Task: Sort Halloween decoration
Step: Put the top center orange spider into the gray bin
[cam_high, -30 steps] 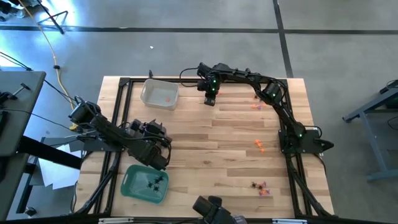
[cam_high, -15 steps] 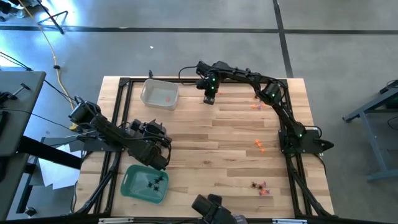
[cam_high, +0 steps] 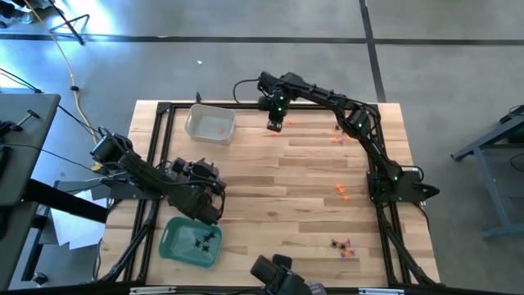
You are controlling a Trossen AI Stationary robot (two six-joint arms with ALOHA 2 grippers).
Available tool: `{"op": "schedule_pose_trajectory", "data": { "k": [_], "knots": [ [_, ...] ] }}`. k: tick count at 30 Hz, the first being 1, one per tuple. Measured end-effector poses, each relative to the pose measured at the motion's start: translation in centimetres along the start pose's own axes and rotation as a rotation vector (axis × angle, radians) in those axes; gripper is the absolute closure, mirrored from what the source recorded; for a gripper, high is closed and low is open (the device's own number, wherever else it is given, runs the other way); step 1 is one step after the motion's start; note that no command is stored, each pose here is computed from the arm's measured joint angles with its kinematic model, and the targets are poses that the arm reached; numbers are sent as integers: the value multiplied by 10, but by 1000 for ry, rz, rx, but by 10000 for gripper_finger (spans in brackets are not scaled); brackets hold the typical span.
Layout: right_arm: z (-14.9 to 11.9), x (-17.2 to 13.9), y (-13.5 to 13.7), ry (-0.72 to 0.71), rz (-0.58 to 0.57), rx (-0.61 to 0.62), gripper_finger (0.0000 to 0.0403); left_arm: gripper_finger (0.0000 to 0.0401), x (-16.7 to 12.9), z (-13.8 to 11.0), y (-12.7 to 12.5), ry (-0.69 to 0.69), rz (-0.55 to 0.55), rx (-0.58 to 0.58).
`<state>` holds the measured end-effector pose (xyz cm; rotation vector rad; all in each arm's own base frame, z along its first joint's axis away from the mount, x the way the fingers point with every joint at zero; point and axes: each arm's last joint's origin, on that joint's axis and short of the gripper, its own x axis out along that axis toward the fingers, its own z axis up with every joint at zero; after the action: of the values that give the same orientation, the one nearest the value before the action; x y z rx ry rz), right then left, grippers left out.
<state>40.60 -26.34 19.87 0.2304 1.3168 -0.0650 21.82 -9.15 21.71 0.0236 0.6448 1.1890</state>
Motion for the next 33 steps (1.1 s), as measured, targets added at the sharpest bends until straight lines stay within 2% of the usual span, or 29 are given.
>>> {"op": "schedule_pose_trajectory", "data": {
  "k": [6, 15, 19, 33],
  "knots": [
    [-2, 8, 1, 7, 22, 15, 379, 266, -1, 0, 0, 7, -3, -2],
    [-1, 11, 6, 7, 27, 8, 275, 266, -1, -1, -1, 9, -11, -16],
    [1, 13, 12, 10, 31, -4, 244, 266, -1, -1, -2, 12, -17, -16],
    [2, 25, 13, 48, -27, 12, 234, 266, -4, -3, -4, 9, -38, -15]
  ]
}}
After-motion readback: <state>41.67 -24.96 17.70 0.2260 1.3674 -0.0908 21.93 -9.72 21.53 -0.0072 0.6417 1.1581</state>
